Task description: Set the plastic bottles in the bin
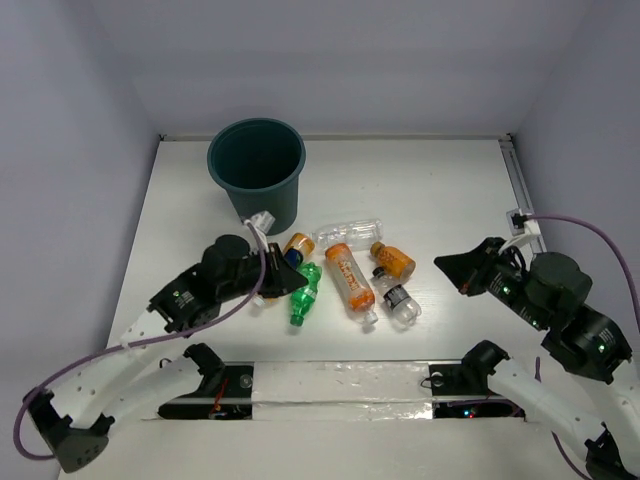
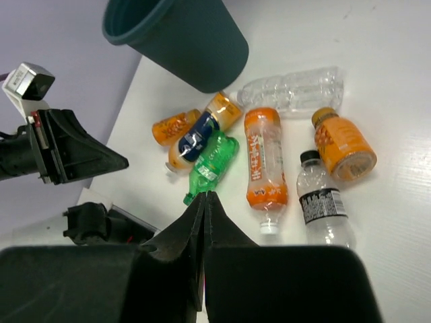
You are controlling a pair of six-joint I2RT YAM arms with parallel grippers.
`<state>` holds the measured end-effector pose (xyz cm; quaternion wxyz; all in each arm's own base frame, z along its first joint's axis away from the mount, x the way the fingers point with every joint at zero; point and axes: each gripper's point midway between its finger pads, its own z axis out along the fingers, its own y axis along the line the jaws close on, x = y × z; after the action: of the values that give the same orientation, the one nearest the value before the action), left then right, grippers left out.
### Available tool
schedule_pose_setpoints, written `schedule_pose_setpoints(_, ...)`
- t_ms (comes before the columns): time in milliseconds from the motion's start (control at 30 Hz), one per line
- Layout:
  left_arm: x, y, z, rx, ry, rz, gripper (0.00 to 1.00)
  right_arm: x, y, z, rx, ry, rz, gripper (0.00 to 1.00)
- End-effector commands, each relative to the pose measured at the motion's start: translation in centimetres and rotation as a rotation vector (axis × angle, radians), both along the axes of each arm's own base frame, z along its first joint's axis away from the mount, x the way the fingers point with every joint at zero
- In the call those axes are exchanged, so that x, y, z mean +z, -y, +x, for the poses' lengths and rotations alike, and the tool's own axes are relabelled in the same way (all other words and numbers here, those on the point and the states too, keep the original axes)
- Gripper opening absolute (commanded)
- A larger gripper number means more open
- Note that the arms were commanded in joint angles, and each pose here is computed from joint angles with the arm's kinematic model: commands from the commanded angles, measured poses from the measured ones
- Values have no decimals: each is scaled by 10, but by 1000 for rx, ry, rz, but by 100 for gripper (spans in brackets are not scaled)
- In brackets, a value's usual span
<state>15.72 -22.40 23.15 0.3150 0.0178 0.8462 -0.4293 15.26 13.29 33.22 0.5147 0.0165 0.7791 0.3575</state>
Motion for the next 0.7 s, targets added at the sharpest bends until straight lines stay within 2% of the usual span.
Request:
schedule_pose_setpoints(0, -41, -8, 3, 125, -47, 157, 0, -13, -10, 2, 30, -38, 4, 0)
schedule_pose_setpoints(67, -57, -3, 0, 136, -76, 201, 0, -22, -15, 3, 43, -71, -8, 0)
schedule_pose_setpoints(100, -62, 2, -4, 123, -74, 223, 4, -26, -16, 4, 42, -81, -8, 0)
schedule_pose_setpoints(133, -66, 5, -5, 124, -80, 239, 15, -35, -23, 2, 75, -107, -12, 0)
schedule_pose_setpoints(200, -82, 9, -5, 127, -92, 319, 28, -39, -27, 3, 89, -114, -3, 0)
schedule_pose_setpoints(233, -85, 9, -3, 139, -98, 337, 42, -49, -31, 3, 107, -132, -8, 0)
schedule_pose_setpoints(333, -100, 10, 2, 158, -109, 400, 63, -56, -42, 6, 142, -141, 1, 3)
schedule_pose_setpoints(433, -113, 9, 5, 168, -122, 449, 75, -66, -50, 10, 168, -168, -12, 17)
schedule_pose_setpoints(467, -120, 8, 5, 170, -132, 475, 78, -68, -52, 11, 172, -170, -18, 30)
schedule_pose_setpoints(533, -124, 8, 8, 171, -130, 500, 81, -72, -51, 13, 171, -172, -40, 44)
schedule_pose_setpoints(567, -129, 8, 9, 171, -133, 520, 82, -73, -51, 13, 172, -175, -47, 55)
schedule_pose_setpoints(667, -134, 8, 13, 168, -125, 557, 84, -78, -54, 14, 187, -186, -63, 67)
